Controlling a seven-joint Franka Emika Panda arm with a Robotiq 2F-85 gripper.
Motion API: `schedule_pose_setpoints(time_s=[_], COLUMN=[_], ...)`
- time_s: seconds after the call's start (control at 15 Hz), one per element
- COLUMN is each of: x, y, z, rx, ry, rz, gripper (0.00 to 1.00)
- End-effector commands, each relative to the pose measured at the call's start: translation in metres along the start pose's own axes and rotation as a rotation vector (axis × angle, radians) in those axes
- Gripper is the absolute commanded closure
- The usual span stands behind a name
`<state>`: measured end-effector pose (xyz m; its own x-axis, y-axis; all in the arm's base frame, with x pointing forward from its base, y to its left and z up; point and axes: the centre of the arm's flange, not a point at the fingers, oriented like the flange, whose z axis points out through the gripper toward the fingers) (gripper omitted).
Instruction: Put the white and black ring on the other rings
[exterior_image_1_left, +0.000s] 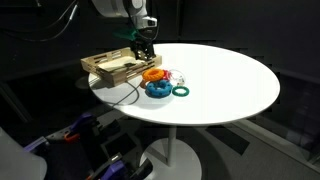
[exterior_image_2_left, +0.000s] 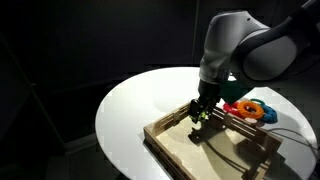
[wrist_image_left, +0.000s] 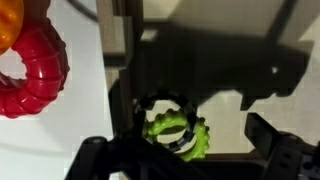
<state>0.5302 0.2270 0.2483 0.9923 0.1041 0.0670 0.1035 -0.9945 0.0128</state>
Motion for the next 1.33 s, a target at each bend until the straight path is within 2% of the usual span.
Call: schedule_pose_setpoints(time_s=[0.0, 0.07, 0.2, 0.27, 0.33, 0.47, 0.8, 0.87, 1.27], x=[0.008, 0.008, 0.007, 0.007, 0.007, 0.007, 0.008, 0.009, 0.012], y=[-0.007, -0.008, -0.01, -0.011, -0.011, -0.012, -0.013, -0.013, -0.015], z=[0.004, 0.005, 0.006, 0.007, 0.007, 0.006, -0.005, -0.008, -0.048], rx=[-0.008, -0.008, -0.009, -0.01, -0.01, -0.011, 0.002, 0.004, 0.046], ry=[0.016, 0.015, 0.011, 0.01, 0.009, 0.011, 0.019, 0.023, 0.069], rz=[-0.009, -0.012, -0.015, -0.017, -0.019, -0.021, -0.023, -0.023, -0.03], gripper=[0.0, 0.04, 0.29, 0.31, 0.37, 0.57, 0.94, 0.96, 0.94])
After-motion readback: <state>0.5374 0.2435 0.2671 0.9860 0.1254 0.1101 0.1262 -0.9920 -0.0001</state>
